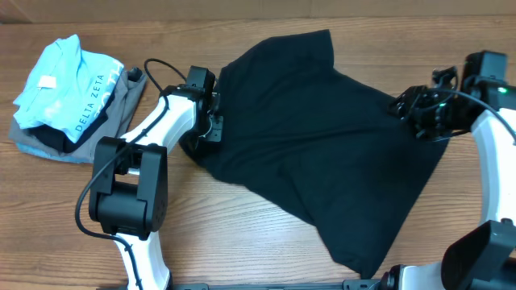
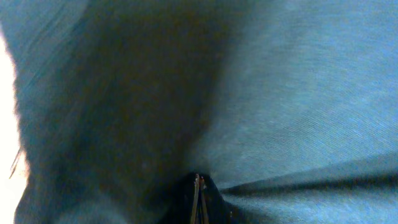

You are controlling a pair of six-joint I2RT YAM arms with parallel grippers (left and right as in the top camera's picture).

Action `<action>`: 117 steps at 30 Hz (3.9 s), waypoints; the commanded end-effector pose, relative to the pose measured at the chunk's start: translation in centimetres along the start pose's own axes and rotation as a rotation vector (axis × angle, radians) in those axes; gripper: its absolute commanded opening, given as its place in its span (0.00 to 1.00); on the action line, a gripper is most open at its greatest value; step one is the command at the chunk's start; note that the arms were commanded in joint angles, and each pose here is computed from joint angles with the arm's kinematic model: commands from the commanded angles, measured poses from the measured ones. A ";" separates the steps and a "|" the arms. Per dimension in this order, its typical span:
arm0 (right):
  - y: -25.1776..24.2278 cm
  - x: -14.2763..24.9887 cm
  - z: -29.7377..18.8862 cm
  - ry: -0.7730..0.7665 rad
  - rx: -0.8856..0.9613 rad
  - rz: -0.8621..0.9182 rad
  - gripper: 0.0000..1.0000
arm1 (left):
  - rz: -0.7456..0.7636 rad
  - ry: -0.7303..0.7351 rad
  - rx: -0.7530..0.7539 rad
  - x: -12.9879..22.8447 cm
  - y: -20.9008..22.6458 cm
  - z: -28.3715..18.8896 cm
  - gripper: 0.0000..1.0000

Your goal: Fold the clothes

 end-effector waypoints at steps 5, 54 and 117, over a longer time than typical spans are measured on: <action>-6.3 1.7 6.0 -0.036 0.294 0.187 0.52 | -0.354 0.236 -0.226 5.5 8.9 2.1 0.04; -13.8 -4.5 12.1 -0.181 0.209 0.171 0.50 | -0.080 -0.199 0.191 3.1 4.6 -13.2 0.41; 2.3 -1.5 -6.5 -0.168 -0.223 -0.095 0.96 | 0.119 0.106 0.251 8.5 -9.7 1.6 0.47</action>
Point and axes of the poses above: each gripper's point midway between its finger pads, its own z axis out along the fingers, its own y axis along the line the jaws close on, x = y × z, the point moved 5 cm from there along -z, back along the fingers, and after that the axes turned 5 degrees about z, right-handed, at the moved point
